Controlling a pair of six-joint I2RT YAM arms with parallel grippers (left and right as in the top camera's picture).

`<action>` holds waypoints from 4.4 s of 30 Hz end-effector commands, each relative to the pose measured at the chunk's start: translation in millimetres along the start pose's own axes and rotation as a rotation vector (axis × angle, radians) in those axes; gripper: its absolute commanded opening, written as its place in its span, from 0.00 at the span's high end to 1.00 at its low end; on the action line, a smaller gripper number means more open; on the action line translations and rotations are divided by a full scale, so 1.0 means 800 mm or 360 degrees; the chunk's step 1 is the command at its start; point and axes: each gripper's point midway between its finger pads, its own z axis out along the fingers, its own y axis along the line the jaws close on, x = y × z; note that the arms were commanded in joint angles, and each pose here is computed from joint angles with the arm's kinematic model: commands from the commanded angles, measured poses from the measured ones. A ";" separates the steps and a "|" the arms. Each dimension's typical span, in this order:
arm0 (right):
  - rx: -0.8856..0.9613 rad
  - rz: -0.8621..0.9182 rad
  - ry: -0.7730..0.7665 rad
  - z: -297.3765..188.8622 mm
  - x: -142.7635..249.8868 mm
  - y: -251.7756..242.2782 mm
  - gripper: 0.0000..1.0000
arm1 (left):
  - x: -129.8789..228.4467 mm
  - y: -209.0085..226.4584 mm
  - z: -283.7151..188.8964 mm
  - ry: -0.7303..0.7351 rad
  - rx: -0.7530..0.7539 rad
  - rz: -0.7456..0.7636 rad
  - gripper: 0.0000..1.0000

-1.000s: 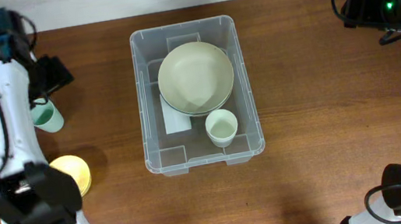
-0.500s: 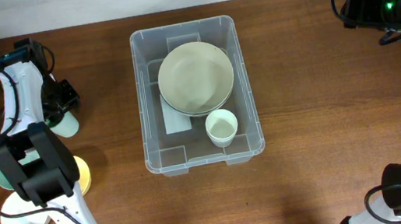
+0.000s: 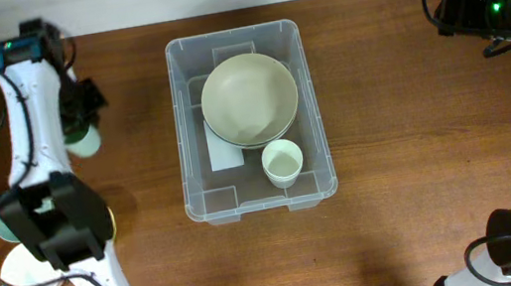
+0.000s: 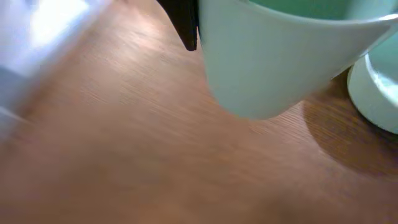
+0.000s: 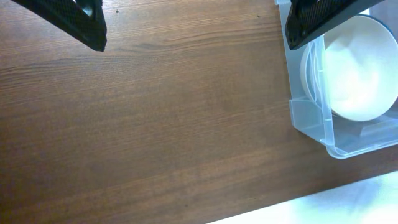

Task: Pack container
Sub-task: 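Move the left gripper back to the mint cup and grasp it, then place the mint cup with the left gripper into the stacked cups, then move the left gripper over the yellow bowl and grasp its rim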

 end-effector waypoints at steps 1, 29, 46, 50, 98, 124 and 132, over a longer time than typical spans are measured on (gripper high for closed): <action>0.0019 0.0013 0.0007 0.004 0.000 -0.005 0.12 | 0.026 -0.077 -0.129 -0.0356 0.0172 0.0227 1.00; 0.0019 0.0014 0.0015 0.004 0.002 -0.005 0.12 | 0.316 -0.335 -0.117 -0.0047 0.0286 0.1241 1.00; 0.0019 0.0014 0.0013 0.004 0.001 -0.005 0.12 | 0.323 -0.337 -0.086 0.0077 0.0232 0.1243 0.99; 0.0019 0.0014 0.0013 0.004 0.002 -0.005 0.12 | 0.327 -0.339 -0.087 0.0099 0.0257 0.1243 0.99; 0.0019 0.0014 0.0014 0.004 0.002 -0.005 0.12 | 0.220 0.105 -0.148 -0.0102 -0.0302 -0.0470 0.30; 0.0020 0.0017 0.0033 0.008 0.003 -0.005 0.12 | 0.158 0.113 0.092 0.0101 -0.0210 -0.0545 0.18; 0.0020 0.0017 0.0034 0.008 0.004 -0.005 0.12 | 0.149 0.096 0.131 0.0159 -0.0114 -0.0539 0.29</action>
